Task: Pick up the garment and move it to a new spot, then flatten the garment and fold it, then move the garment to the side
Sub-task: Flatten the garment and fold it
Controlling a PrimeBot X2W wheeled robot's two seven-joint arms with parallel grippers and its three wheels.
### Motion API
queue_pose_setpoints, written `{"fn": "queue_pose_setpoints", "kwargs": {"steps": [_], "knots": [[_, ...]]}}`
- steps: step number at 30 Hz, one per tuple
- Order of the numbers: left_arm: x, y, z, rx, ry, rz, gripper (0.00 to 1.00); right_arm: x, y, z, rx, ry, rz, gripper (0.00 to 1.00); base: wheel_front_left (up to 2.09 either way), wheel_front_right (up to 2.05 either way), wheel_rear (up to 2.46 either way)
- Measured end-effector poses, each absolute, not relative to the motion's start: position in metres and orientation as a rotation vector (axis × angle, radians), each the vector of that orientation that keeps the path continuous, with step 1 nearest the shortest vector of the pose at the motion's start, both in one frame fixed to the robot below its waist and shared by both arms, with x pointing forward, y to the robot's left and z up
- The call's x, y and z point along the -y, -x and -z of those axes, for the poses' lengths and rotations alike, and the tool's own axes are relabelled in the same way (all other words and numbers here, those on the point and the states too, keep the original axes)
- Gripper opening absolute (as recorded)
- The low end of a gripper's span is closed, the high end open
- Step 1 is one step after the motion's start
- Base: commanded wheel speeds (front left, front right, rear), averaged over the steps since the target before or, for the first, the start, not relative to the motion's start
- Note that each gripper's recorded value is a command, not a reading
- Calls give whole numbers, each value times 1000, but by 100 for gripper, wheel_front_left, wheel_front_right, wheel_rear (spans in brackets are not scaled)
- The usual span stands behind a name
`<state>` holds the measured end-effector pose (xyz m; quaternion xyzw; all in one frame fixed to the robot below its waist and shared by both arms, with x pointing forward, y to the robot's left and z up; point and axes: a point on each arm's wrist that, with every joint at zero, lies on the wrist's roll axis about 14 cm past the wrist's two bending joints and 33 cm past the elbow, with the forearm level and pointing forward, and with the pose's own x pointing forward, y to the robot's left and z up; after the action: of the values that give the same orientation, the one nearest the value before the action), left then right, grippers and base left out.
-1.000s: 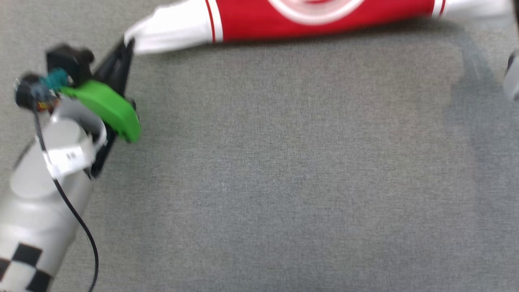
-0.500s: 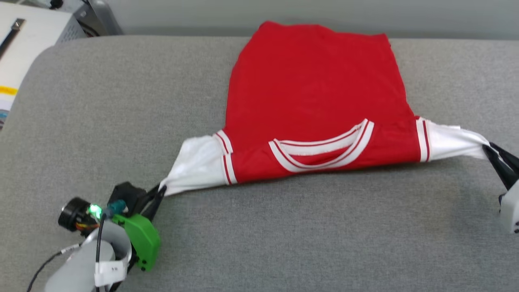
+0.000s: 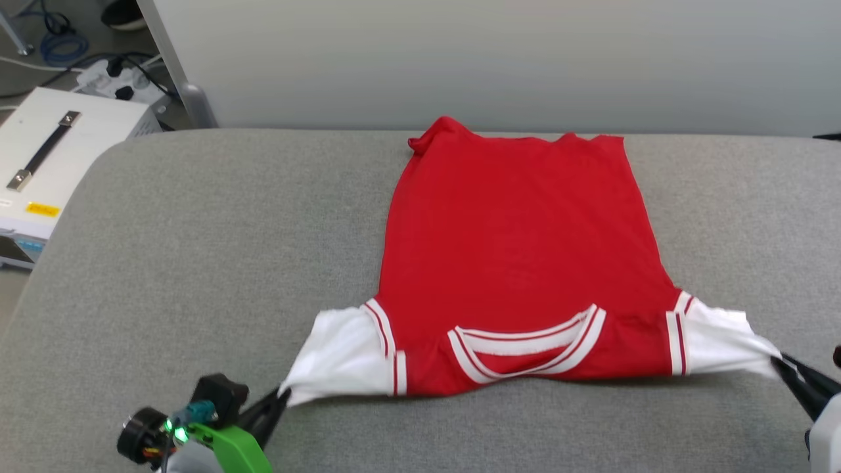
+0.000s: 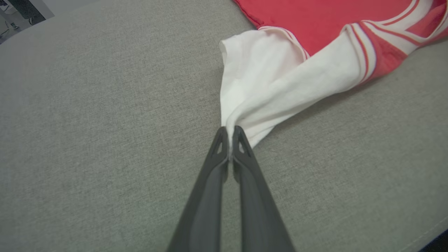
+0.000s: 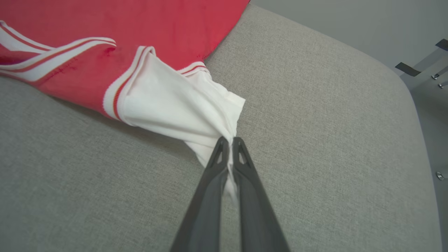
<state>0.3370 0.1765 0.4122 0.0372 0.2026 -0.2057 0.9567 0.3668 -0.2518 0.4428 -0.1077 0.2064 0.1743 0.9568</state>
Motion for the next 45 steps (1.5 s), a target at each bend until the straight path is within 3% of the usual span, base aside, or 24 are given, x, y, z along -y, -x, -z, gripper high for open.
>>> {"fn": "queue_pose_setpoints", "kwargs": {"steps": [8,15,16,17,23,33,45], "knots": [[-166,-297,-407,-473,-75,455,0,256,-329,-436,-470,187,-333,0,0,0,0],[-164,-292,-409,-480,-70,452,0,256,-324,-435,-491,165,-325,0,0,0,0],[-164,-292,-409,-479,-68,452,0,255,-323,-434,-496,161,-324,70,0,0,0],[-164,-293,-409,-477,-66,451,0,255,-324,-433,-502,153,-320,100,0,0,0],[-161,-298,-416,-460,-63,445,0,247,-334,-444,-496,158,-346,100,0,0,0],[-144,-317,-451,-384,-26,456,0,233,-387,-496,-451,127,-339,100,0,0,0],[-126,-340,-475,-398,-5,502,0,213,-489,-504,-622,121,-341,100,0,0,0]]}}
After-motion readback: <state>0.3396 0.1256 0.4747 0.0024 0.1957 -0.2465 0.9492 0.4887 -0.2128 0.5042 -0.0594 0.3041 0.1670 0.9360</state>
